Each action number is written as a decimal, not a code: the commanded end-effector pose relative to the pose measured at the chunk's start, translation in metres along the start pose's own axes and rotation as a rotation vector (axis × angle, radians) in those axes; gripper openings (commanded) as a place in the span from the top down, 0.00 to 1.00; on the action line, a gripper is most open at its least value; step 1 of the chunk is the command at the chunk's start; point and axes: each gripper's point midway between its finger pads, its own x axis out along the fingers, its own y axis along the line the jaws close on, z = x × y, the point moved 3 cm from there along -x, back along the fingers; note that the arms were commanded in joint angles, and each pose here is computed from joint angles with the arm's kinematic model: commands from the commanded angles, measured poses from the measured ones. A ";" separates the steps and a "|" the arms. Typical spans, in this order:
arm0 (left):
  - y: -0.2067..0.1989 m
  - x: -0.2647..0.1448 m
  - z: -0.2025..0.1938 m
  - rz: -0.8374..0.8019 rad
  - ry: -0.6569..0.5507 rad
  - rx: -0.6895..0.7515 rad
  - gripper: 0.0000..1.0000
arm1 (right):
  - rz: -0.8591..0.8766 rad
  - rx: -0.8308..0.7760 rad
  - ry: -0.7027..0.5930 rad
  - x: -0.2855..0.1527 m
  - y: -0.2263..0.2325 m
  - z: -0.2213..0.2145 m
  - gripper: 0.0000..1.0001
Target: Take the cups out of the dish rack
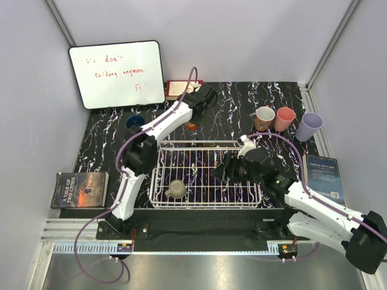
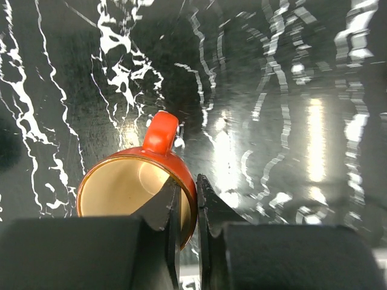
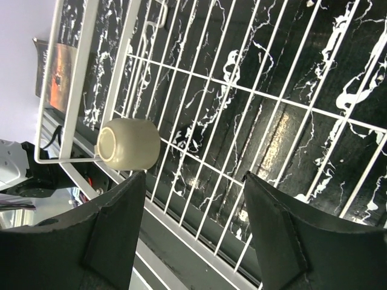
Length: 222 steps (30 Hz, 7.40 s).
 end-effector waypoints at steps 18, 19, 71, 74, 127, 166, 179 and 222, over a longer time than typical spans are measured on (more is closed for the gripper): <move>0.002 0.045 -0.011 0.100 0.063 0.079 1.00 | -0.028 -0.049 0.020 0.007 -0.006 -0.003 0.27; 0.002 0.046 -0.013 0.099 0.068 0.080 1.00 | -0.027 -0.049 0.021 0.008 -0.006 -0.003 0.27; 0.113 -0.237 -0.118 -0.215 -0.416 -0.294 0.06 | -0.042 -0.460 0.177 0.080 0.107 -0.055 0.06; 0.122 -0.241 -0.131 -0.227 -0.417 -0.305 0.03 | -0.041 -0.495 0.188 0.088 0.118 -0.059 0.04; 0.129 -0.211 -0.166 -0.171 -0.325 -0.306 0.01 | -0.398 -0.492 0.036 0.087 0.056 -0.037 1.00; 0.126 -0.201 -0.174 -0.184 -0.300 -0.305 0.02 | -0.328 -0.452 0.038 0.063 0.061 -0.025 0.04; 0.123 -0.196 -0.178 -0.190 -0.273 -0.312 0.02 | -0.430 -0.487 0.086 0.065 0.039 -0.034 0.00; 0.118 -0.192 -0.181 -0.204 -0.254 -0.323 0.02 | -0.537 -0.349 0.127 0.074 0.028 -0.052 0.67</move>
